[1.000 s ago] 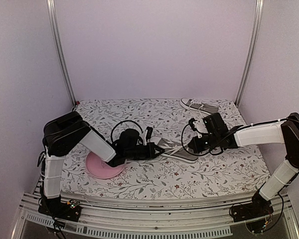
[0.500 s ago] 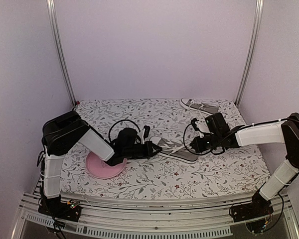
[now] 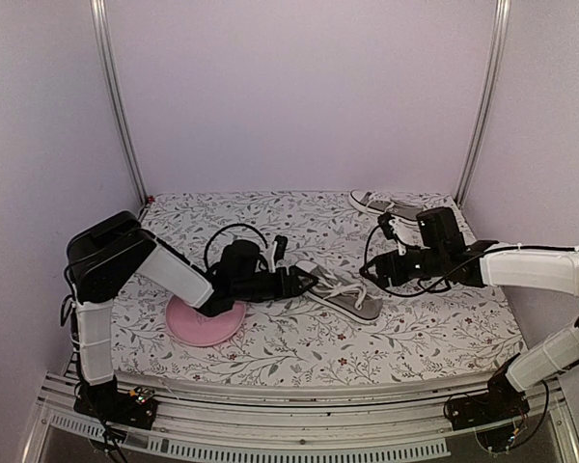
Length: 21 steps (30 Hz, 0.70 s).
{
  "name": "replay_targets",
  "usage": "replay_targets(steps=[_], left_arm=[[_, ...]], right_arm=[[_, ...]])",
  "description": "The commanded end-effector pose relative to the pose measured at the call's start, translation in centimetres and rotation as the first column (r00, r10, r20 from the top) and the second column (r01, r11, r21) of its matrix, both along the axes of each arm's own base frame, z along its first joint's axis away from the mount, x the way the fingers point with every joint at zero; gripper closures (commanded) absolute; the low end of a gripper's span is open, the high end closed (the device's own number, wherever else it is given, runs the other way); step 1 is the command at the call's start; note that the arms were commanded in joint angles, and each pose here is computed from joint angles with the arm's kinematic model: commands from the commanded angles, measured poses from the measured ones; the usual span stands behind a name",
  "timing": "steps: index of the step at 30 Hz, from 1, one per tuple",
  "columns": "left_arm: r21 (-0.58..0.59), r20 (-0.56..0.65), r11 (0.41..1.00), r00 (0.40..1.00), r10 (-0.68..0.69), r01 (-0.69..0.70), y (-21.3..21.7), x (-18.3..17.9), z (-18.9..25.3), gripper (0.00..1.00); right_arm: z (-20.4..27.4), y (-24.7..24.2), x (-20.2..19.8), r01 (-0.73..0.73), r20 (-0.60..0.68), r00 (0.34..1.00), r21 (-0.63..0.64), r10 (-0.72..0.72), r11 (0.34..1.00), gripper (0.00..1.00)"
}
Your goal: Tie the shoes
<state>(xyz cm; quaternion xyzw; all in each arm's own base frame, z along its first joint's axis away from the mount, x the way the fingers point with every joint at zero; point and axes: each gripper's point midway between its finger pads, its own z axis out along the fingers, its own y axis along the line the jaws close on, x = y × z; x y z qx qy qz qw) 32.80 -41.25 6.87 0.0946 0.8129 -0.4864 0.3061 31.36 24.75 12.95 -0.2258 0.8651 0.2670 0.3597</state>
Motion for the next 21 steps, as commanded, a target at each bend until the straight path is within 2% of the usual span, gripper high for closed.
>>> replay_targets(steps=[1,8,12,15,18,21], left_arm=[[-0.028,-0.067,1.0,0.998,-0.001,-0.001,0.4,-0.5,-0.7,0.3],[-0.069,-0.063,0.997,0.997,-0.047,0.043,-1.2,0.1,-1.3,0.28],[-0.089,-0.036,0.994,0.997,-0.071,0.067,-2.5,1.4,-1.4,0.28],[-0.097,-0.01,0.991,0.996,-0.089,0.088,-3.4,2.3,-1.2,0.28],[-0.093,0.015,0.992,0.996,-0.087,0.088,-3.5,3.0,-0.5,0.28],[-0.063,0.024,0.997,0.999,-0.042,0.043,-1.7,3.3,-0.2,0.28]], right_arm=[[-0.1,-1.1,0.0,0.044,-0.041,0.998,0.064,-0.042,0.997,0.22],[-2.5,-1.2,-1.5,0.071,-0.153,0.987,0.163,-0.046,0.984,0.21],[-3.7,-0.4,-3.9,0.032,-0.221,0.975,0.262,0.027,0.964,0.21],[-3.6,0.4,-5.3,-0.024,-0.226,0.969,0.329,0.103,0.944,0.2],[-3.7,0.6,-5.9,-0.023,-0.231,0.967,0.335,0.105,0.942,0.19],[-3.6,0.4,-5.7,0.0,-0.22,0.973,0.306,0.071,0.952,0.2]])
